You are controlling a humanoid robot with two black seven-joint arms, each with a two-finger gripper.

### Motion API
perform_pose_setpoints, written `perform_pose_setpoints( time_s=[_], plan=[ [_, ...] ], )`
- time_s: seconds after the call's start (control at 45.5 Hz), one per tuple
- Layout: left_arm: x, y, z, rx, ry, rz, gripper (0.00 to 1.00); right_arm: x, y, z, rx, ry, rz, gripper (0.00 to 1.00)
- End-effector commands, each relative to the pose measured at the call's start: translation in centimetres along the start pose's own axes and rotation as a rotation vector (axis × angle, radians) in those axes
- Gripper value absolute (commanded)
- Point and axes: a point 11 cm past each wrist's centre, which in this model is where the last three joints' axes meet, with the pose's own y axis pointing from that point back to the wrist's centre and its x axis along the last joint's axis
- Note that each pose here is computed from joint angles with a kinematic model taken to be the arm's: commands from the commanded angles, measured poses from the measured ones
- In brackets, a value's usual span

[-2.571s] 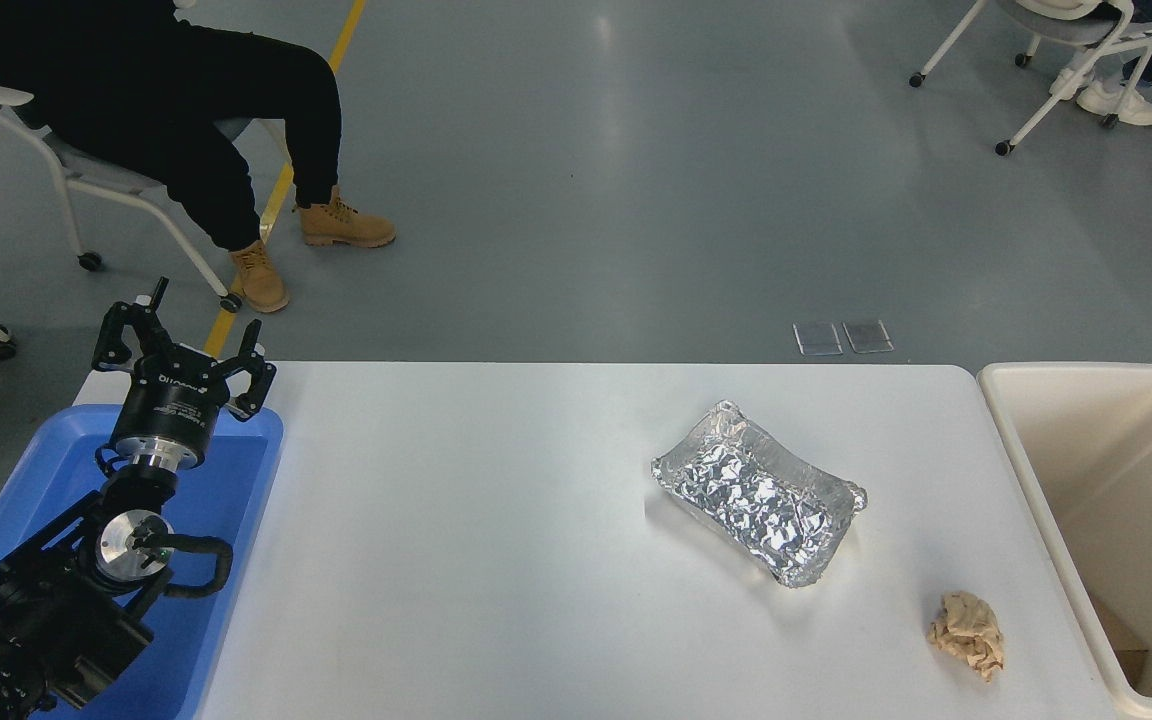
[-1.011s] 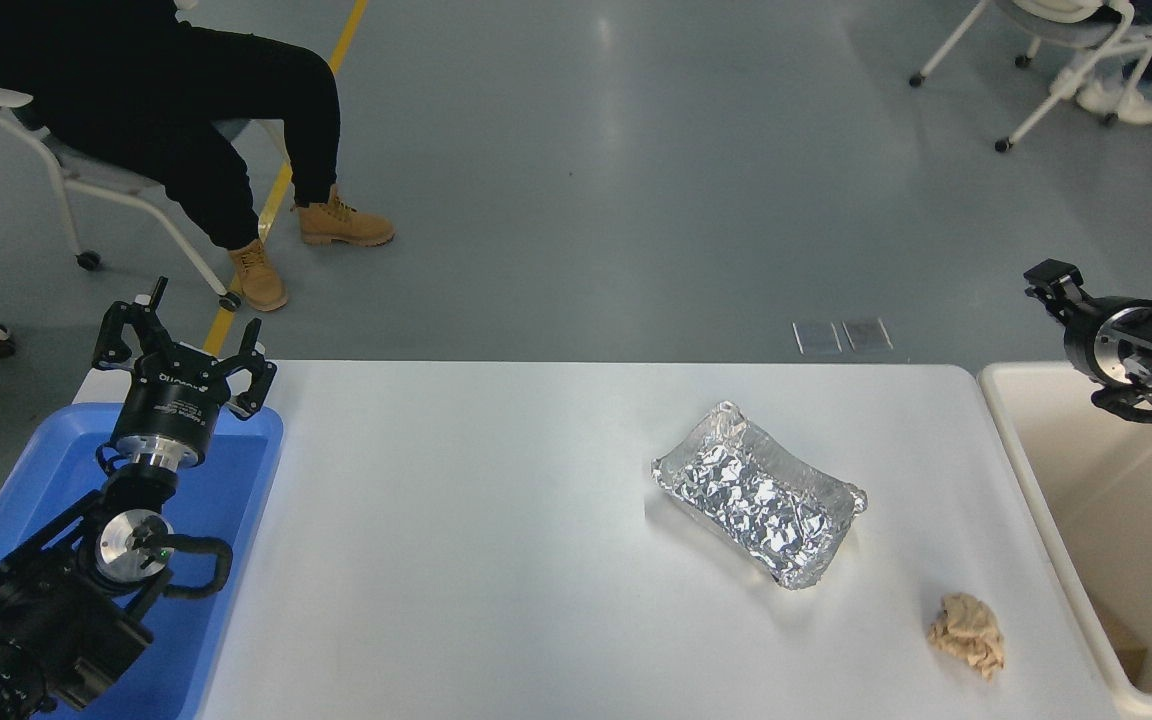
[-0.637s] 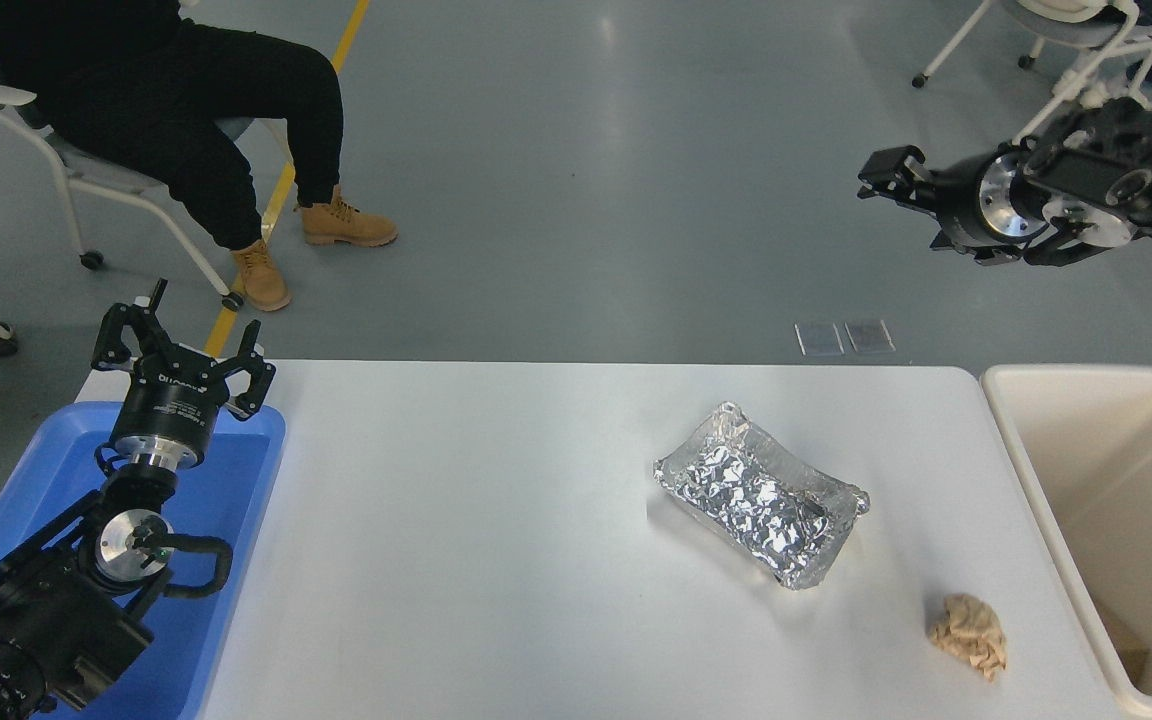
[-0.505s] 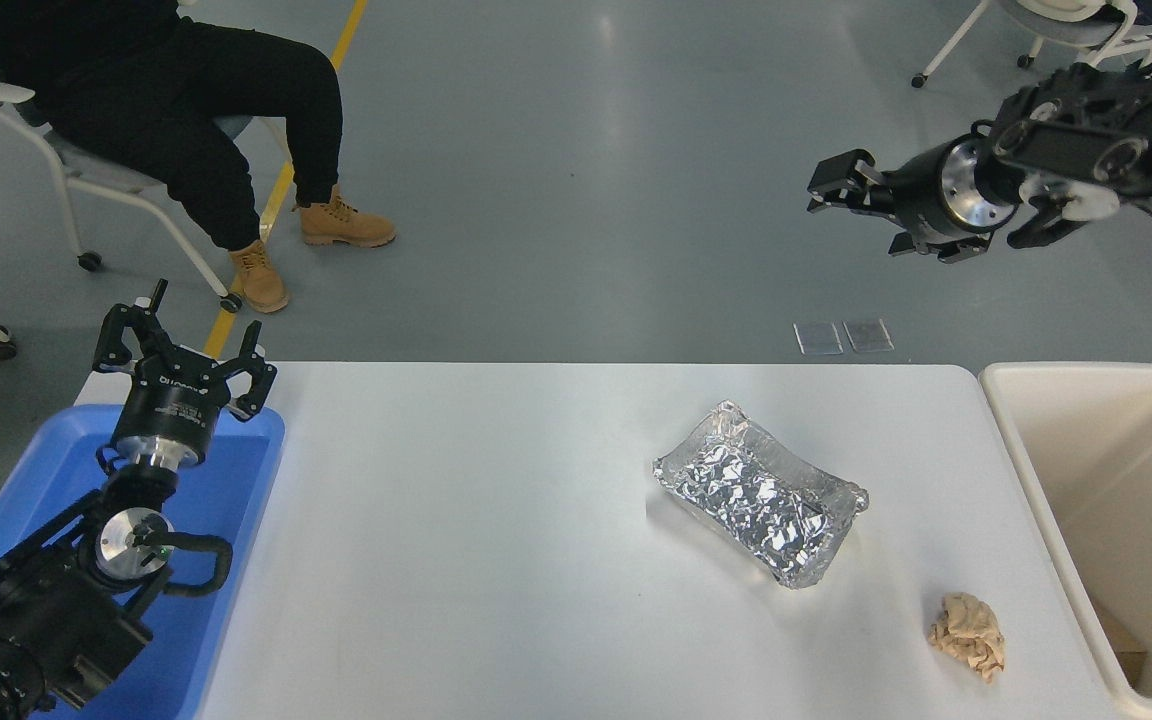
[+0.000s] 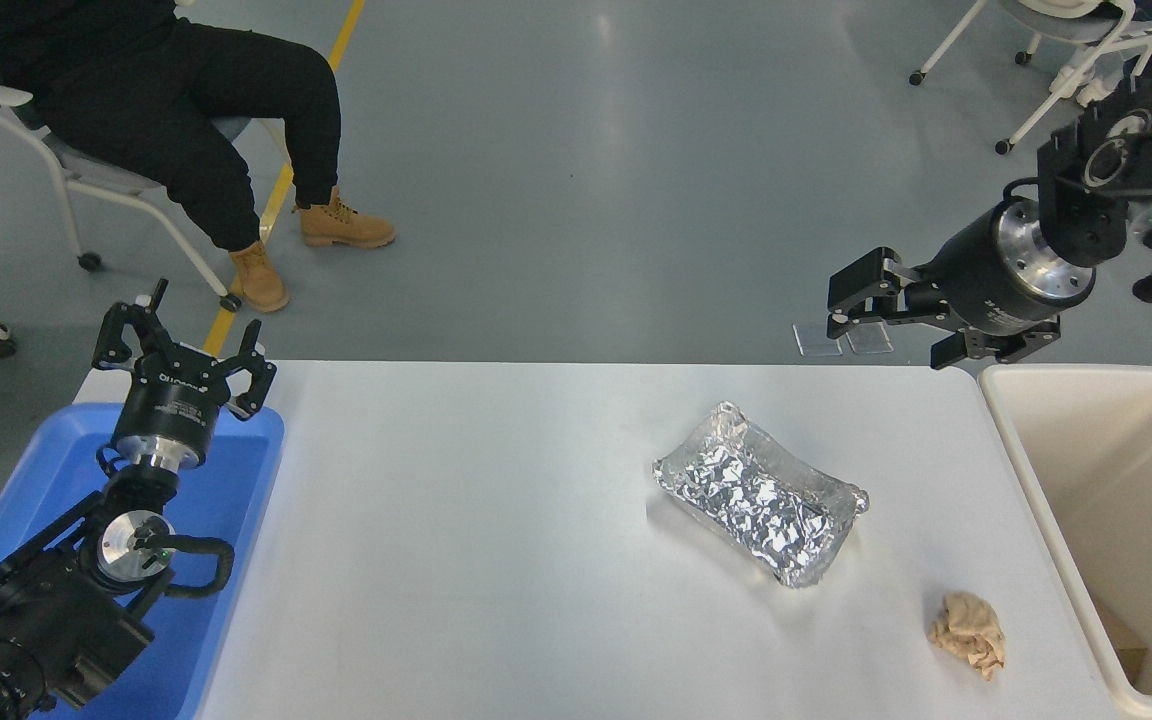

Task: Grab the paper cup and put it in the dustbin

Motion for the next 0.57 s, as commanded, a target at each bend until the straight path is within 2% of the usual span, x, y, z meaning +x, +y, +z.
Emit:
perform_pose_setpoints(
  time_s=[0.0, 0.549],
  plan=[
    [0.0, 0.0, 0.0, 0.0, 0.0, 0.0, 0.99, -2.57, 1.99, 0.57, -0.018, 0.016, -0.079, 1.0],
    [0.0, 0.0, 0.0, 0.0, 0.0, 0.0, 0.99, -2.7, 2.15, 0.67, -0.032, 0.021, -0.085, 1.0]
  ],
)
